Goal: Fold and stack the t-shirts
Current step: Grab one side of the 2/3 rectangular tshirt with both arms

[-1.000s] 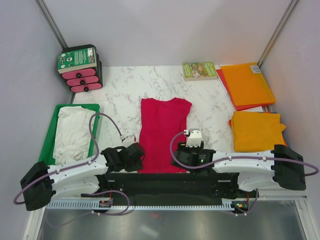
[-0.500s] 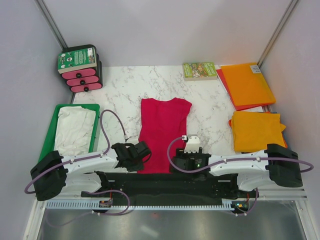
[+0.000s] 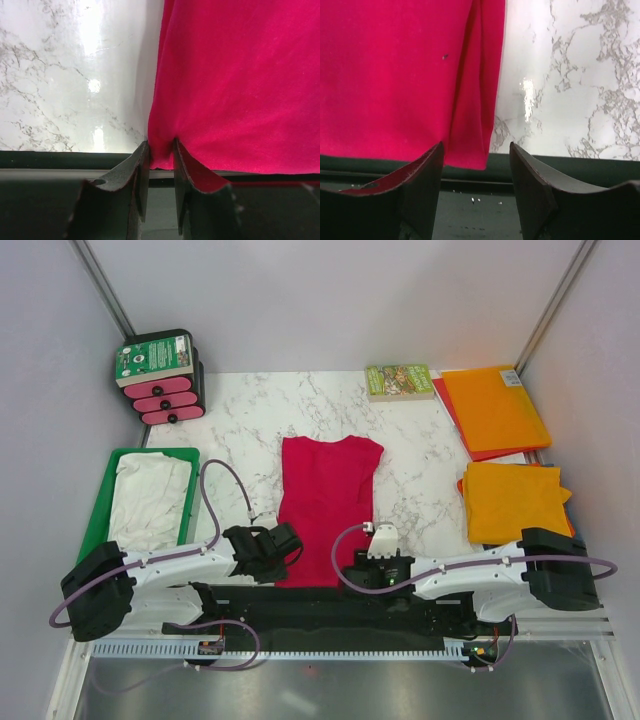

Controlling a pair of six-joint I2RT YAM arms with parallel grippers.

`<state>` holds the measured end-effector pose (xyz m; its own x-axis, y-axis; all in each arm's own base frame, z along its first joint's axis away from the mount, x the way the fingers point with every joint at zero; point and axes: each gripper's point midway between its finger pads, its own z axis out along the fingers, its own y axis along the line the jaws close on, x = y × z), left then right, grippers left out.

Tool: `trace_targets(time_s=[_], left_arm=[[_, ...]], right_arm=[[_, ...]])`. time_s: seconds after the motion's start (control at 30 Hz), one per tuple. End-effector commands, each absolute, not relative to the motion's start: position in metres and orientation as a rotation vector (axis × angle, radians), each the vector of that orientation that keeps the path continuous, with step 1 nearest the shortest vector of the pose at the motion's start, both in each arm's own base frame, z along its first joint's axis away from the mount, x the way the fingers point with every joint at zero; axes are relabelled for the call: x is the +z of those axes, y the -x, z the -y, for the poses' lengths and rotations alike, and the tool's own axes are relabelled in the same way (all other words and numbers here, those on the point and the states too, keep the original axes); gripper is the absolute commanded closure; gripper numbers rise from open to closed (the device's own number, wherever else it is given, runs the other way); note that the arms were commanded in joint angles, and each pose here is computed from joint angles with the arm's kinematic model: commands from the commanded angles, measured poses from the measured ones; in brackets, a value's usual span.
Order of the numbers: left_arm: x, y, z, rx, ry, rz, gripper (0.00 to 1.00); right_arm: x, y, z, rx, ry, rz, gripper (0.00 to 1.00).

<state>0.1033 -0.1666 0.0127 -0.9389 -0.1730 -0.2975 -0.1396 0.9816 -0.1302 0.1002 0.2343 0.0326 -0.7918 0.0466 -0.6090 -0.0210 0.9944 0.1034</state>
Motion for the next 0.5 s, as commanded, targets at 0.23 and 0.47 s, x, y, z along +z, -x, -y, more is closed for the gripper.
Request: trace_targets(time_s=[0.23,0.47], left_arm=[[0.014,-0.100,0.162,-0.117,0.238,-2.818,0.73],[0.057,-0.127,0.167,-0.166,0.236,-2.668,0.72]], right_arm=[[0.076,-0.113,-0.220,0.166,-0.121,-2.301,0.41],[0.061,-0.116,-0.222,0.068,-0.057,-2.300,0.52]])
